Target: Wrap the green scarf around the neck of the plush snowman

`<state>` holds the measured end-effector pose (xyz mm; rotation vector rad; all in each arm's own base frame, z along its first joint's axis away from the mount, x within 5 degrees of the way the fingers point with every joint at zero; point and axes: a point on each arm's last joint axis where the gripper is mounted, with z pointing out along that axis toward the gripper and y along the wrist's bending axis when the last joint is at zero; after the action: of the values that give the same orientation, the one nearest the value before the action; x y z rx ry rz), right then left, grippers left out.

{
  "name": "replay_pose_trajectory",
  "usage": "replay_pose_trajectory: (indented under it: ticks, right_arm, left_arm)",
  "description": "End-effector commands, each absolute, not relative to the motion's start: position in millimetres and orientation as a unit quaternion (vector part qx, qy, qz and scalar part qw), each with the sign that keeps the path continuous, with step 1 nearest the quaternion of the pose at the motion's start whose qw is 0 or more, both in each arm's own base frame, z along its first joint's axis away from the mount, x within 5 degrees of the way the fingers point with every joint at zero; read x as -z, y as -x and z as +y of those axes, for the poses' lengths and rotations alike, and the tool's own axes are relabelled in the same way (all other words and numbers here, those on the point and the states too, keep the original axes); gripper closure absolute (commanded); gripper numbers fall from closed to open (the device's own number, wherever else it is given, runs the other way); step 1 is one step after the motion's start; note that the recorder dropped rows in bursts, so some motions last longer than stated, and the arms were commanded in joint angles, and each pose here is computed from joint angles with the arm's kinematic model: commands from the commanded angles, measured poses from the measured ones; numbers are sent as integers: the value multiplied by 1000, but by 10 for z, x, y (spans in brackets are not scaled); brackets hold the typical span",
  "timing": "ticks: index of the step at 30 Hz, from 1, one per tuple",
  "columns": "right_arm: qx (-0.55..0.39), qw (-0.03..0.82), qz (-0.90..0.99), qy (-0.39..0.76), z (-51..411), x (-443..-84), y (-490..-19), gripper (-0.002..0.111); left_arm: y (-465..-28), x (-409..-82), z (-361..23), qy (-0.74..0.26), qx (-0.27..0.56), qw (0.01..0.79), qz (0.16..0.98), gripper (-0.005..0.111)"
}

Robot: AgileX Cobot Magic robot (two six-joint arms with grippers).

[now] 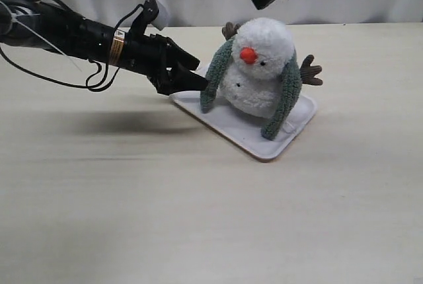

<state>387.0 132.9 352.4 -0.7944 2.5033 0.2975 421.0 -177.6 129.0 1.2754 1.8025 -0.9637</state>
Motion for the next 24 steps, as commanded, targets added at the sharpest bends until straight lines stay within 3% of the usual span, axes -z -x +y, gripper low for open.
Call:
replay_pose_trajectory:
  ticks: [1,3,5,9,13,16,21,24]
  right_arm:
    - [-127,198,944,230,1267,-3459,-3625,68]
    - [-126,148,956,220,1225,-3179,-3478,72]
    - [-114,156,960,203,1154,-2837,-3330,73]
    - [-101,231,953,167,1053,-2570,-3188,72]
    - [-100,316,934,129,1001,-2322,-3135,55]
    - [-93,297,942,125,989,-2078,-3128,45]
    - [-93,288,947,105,1018,-1812,-3255,45]
    - [-90,294,947,97,1024,-1694,-3319,51]
  left_arm:
    - [-4194,-1317,-1827,-508,365,367,688,41]
    - [-4165,-1282,-1892,-520,365,366,680,41]
    - [-4146,-1239,-1939,-531,363,365,673,41]
    - [-4142,-1234,-1960,-535,360,368,670,41]
    - [-4150,-1239,-1962,-533,359,373,669,41]
    - [-4172,-1212,-1952,-530,347,374,677,41]
    - [-4211,-1192,-1945,-532,327,391,676,41]
    - [-4266,-1201,-1936,-520,309,412,682,41]
